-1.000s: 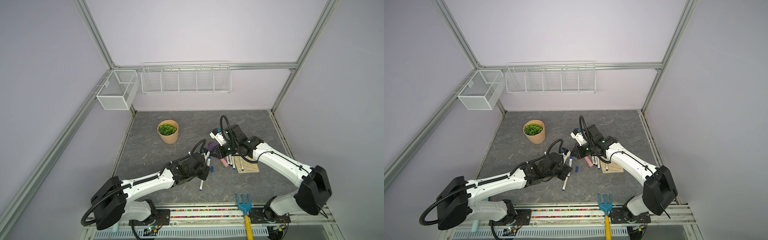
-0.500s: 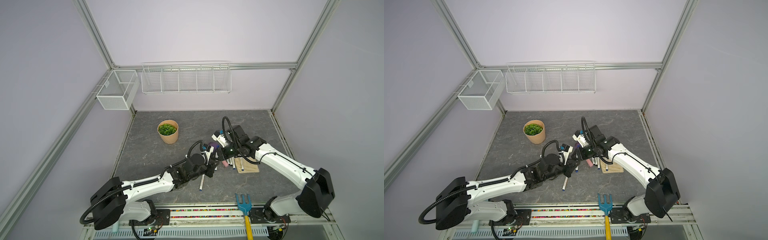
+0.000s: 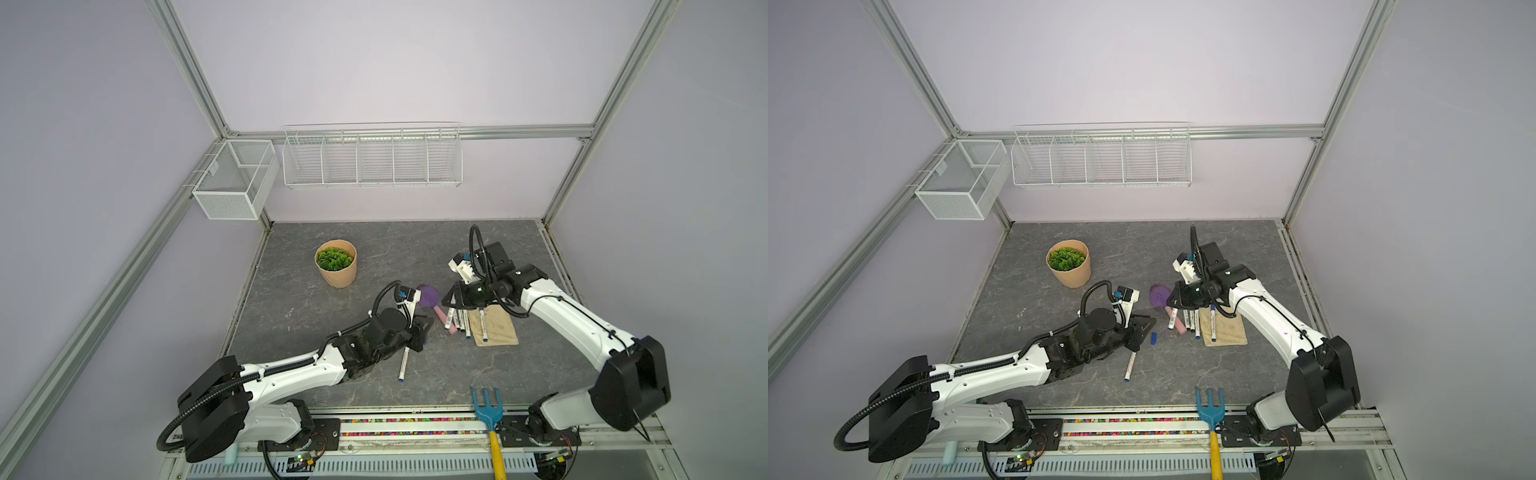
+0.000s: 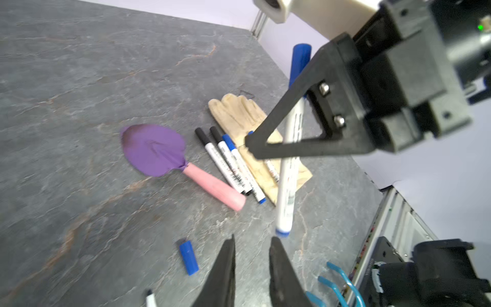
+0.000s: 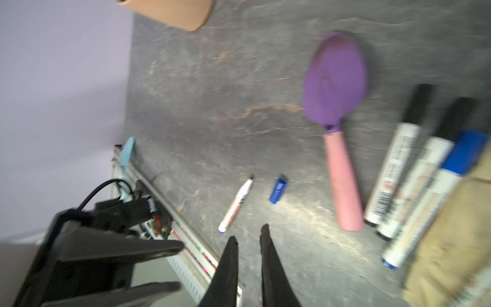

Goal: Insert the pens into the pen caps
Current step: 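Grasp the capped marker with the right gripper while the left gripper releases it, then set the capped marker on the glove while the left gripper lowers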

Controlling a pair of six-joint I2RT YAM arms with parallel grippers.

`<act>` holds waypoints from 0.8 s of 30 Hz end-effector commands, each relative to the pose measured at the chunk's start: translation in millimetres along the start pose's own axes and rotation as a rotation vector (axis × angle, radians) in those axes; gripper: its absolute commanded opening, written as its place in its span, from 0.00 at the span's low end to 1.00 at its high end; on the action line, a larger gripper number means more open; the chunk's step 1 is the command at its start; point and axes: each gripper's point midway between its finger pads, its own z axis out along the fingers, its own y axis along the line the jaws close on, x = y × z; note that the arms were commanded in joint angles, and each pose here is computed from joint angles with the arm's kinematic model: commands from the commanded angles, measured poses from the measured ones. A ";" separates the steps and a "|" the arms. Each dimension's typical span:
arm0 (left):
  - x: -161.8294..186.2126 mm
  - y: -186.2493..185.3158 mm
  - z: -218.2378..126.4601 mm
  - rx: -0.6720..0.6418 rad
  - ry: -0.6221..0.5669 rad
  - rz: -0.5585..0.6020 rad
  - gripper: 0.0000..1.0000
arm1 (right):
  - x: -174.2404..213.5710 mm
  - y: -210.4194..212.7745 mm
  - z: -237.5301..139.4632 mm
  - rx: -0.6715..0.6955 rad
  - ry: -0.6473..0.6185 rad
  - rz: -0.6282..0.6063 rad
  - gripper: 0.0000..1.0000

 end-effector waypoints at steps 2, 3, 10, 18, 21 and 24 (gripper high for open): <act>39.4 49.2 -17.1 -0.222 0.136 -0.012 0.23 | 17.6 -86.6 5.6 0.298 0.129 0.126 0.07; 45.5 56.7 -20.7 -0.258 0.155 -0.016 0.22 | 19.3 -102.7 4.5 0.367 0.145 0.134 0.07; 80.3 81.6 -39.6 -0.355 0.251 -0.036 0.17 | 33.3 -170.3 -5.5 0.654 0.222 0.165 0.07; 92.0 87.6 -40.5 -0.363 0.263 -0.057 0.16 | 36.9 -196.7 7.1 0.678 0.261 0.224 0.08; 93.5 86.7 -37.9 -0.357 0.264 -0.071 0.18 | 35.0 -201.8 16.5 0.675 0.275 0.238 0.12; 95.8 85.5 -36.2 -0.352 0.272 -0.076 0.18 | 37.1 -201.0 24.7 0.651 0.283 0.257 0.20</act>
